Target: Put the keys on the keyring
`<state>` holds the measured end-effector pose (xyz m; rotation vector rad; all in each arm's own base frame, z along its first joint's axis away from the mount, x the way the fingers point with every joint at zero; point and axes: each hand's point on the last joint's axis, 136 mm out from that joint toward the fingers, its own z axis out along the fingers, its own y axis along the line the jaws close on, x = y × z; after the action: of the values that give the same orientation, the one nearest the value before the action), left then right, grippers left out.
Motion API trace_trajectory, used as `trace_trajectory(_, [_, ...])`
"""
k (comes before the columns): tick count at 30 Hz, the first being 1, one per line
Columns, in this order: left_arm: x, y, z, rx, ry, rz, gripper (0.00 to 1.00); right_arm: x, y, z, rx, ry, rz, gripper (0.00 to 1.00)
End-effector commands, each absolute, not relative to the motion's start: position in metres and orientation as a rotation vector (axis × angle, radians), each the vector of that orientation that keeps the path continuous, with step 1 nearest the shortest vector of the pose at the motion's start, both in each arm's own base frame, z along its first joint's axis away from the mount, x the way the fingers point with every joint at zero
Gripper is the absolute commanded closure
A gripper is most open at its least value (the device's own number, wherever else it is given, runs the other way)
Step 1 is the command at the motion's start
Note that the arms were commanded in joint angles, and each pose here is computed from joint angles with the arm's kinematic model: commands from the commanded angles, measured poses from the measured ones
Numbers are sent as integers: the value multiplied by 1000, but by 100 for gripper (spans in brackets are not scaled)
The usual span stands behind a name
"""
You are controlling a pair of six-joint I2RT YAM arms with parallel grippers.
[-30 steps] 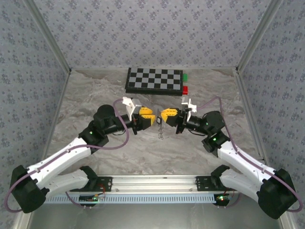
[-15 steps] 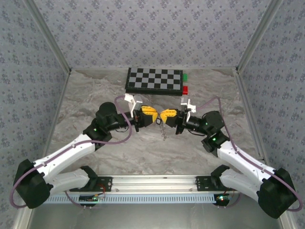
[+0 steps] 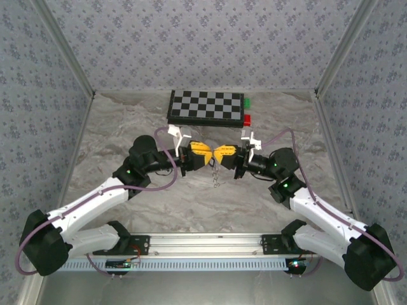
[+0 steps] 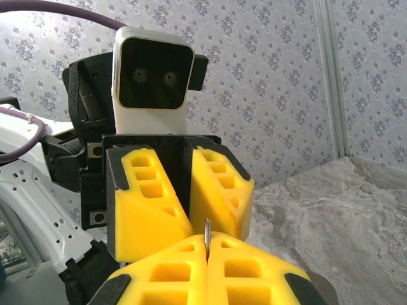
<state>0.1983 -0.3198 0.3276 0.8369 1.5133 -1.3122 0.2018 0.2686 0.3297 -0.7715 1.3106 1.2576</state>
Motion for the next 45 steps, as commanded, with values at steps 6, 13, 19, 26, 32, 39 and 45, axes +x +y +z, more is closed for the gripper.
trace_trajectory(6, [190,-319,356,874,1411,-1344,71,196,272,341,-798,1256,1282,100])
trace_trajectory(13, [190,-323,354,892,1410,-1355,79,193,274,344,-812,1249,1292,100])
trace_trajectory(19, [190,-324,352,903,1410,-1354,99,193,275,344,-821,1247,1294,100])
trace_trajectory(26, [189,-321,355,907,1401,-1328,100,197,274,338,-808,1280,1267,95])
trace_trajectory(32, [191,-319,345,963,1455,-1243,100,203,264,330,-798,1384,1188,72])
trace_trajectory(39, [196,-318,322,1038,1545,-1132,100,203,258,321,-876,1520,1090,71])
trace_trajectory(45, [197,-317,308,1093,1600,-1083,100,203,259,311,-974,1624,1026,71])
